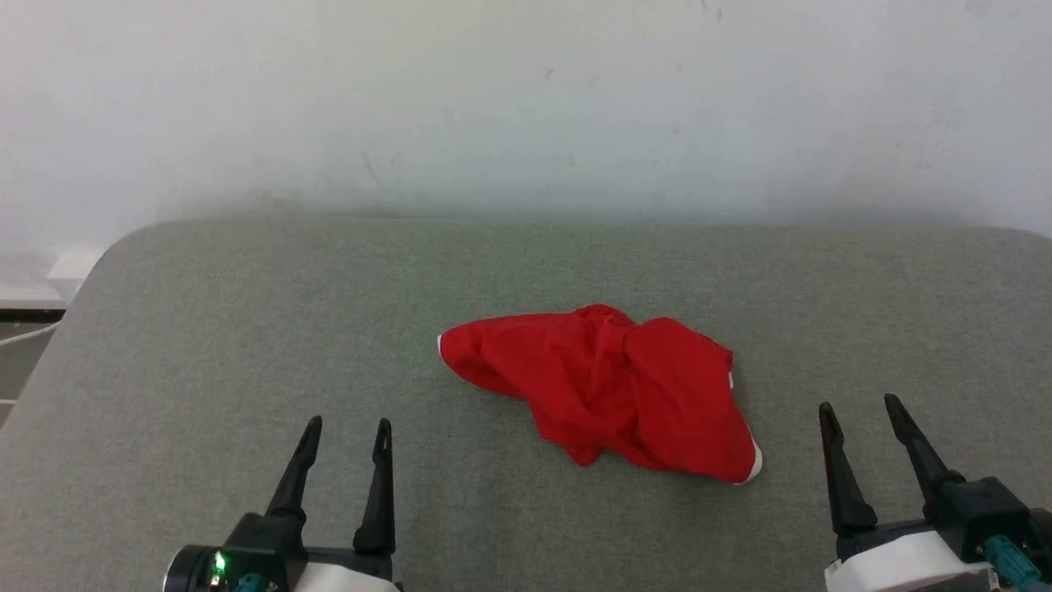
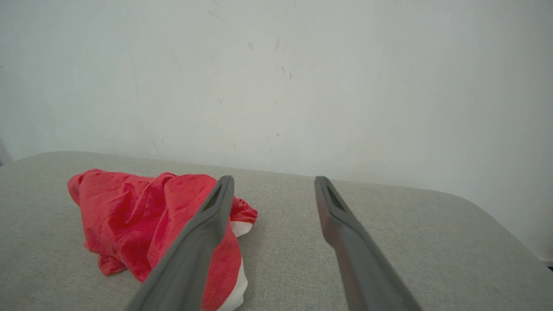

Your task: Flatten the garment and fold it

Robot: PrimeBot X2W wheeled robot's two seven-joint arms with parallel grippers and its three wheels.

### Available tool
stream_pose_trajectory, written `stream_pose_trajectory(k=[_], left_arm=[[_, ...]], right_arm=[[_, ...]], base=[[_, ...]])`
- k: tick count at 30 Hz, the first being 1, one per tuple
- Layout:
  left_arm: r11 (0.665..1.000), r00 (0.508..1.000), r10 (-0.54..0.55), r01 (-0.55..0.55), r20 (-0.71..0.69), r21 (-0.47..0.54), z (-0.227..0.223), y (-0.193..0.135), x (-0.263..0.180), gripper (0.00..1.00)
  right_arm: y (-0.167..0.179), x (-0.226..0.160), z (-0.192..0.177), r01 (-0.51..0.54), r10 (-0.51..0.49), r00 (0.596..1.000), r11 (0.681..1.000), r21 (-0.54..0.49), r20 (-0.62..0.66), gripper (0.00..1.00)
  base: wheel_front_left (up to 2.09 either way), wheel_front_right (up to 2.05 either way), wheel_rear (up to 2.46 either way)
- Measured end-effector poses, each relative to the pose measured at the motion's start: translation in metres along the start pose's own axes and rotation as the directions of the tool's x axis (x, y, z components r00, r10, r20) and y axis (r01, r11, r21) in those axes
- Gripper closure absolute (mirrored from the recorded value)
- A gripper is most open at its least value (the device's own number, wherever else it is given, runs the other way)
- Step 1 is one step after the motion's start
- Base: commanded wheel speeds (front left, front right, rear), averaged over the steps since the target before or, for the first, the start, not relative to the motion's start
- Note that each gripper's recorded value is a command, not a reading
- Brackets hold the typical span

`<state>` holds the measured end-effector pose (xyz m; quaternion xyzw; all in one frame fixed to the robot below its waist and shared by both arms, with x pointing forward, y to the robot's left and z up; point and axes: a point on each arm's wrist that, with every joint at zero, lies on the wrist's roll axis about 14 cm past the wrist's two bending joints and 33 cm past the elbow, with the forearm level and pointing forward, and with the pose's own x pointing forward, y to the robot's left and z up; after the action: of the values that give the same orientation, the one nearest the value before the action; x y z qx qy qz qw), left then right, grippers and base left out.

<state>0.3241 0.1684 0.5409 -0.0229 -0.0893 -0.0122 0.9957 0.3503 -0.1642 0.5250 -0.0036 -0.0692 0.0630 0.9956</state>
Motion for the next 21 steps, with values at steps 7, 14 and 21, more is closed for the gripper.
stream_pose_trajectory(k=[7,14,21], left_arm=[[1.0,1.0,0.005,-0.005,-0.014,-0.009,-0.006,0.001,0.002,0.0],[0.998,0.996,0.06,-0.061,-0.062,-0.011,-0.02,0.015,-0.003,0.0],[0.993,0.989,0.12,-0.121,-0.085,0.001,-0.026,0.033,-0.007,0.0]], right_arm=[[0.029,0.016,-0.035,-0.103,0.103,0.976,0.995,0.01,-0.189,0.0],[0.042,0.031,-0.1,-0.209,0.192,0.815,0.977,0.031,-0.547,0.0],[0.037,0.032,-0.148,-0.228,0.159,0.668,0.974,0.003,-0.727,0.0]], base=[[0.0,0.0,0.0],[0.0,0.0,0.0],[0.0,0.0,0.0]])
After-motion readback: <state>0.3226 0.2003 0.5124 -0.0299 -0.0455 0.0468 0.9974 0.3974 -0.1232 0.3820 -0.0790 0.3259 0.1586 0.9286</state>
